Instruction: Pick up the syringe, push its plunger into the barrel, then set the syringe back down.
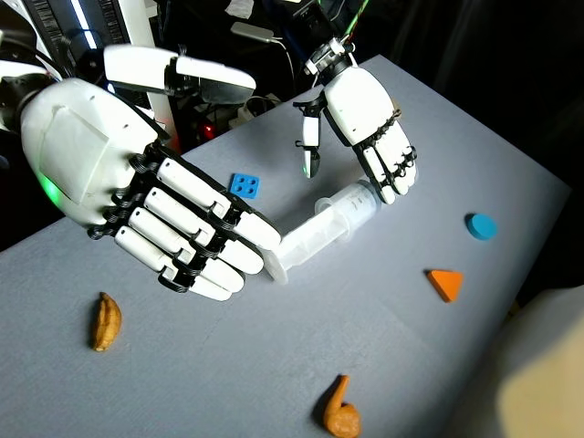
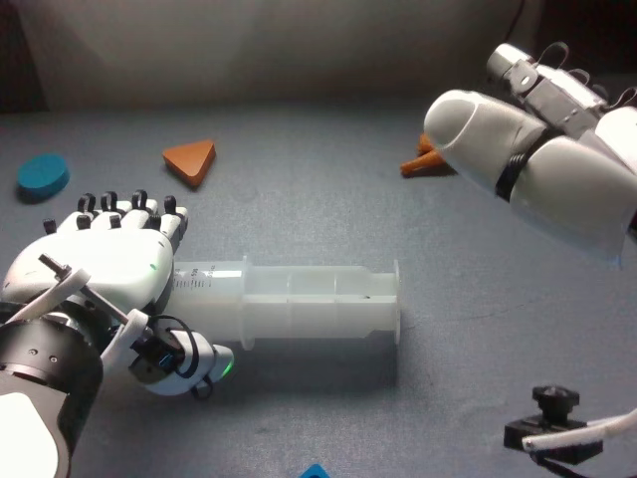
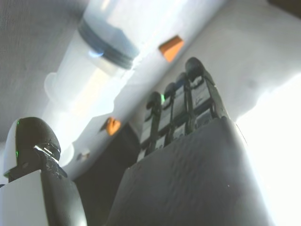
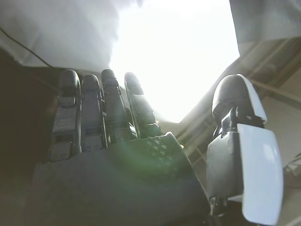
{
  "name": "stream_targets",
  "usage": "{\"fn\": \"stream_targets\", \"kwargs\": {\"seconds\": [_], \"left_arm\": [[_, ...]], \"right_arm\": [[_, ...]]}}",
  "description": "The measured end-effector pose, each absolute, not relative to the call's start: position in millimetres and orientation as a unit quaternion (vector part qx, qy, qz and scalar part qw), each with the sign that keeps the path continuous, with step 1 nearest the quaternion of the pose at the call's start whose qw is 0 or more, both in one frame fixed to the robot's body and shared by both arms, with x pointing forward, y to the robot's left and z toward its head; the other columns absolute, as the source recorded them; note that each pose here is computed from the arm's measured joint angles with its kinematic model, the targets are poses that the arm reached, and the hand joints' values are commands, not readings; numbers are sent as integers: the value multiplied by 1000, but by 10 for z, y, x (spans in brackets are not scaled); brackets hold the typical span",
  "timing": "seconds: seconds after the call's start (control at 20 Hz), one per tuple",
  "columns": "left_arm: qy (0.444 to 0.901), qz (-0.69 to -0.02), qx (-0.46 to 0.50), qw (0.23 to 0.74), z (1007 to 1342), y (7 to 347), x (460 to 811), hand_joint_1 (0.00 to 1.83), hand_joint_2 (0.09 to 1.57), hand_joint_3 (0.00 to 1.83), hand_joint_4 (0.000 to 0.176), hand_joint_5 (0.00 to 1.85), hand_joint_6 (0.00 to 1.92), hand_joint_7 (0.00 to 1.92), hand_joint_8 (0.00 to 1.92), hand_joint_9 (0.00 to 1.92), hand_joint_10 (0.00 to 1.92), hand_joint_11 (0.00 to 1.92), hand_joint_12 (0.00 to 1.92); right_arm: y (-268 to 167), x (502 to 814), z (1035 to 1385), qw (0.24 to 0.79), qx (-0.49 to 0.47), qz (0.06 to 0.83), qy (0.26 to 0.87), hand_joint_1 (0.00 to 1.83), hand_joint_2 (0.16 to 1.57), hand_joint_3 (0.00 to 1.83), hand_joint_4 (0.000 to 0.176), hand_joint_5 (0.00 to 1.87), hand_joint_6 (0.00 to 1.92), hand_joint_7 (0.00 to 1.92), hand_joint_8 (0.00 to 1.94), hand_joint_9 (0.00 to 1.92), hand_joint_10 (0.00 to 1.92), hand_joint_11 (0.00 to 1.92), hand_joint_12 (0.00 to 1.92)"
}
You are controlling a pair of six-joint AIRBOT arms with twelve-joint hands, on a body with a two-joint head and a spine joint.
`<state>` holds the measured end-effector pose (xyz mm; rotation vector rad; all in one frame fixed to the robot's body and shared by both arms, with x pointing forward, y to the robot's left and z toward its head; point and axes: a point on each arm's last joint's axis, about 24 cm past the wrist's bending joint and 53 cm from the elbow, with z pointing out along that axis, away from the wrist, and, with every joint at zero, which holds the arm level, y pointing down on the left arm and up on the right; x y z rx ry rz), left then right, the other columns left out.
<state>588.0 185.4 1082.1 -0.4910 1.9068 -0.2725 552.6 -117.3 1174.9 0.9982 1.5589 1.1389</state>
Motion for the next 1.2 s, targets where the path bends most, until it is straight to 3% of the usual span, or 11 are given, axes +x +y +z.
{"fn": "stream_targets", "kwargs": {"seconds": [1.2], "left_arm": [[799,-111,-184,562,10445,1865,6102,679,1007,2,0,53,1,1,0,3,0,0,229]], "right_arm": [[-1136,5495,11685,464,395,457,648,0,1056,1,29,42,1,64,0,26,3,0,325]]}}
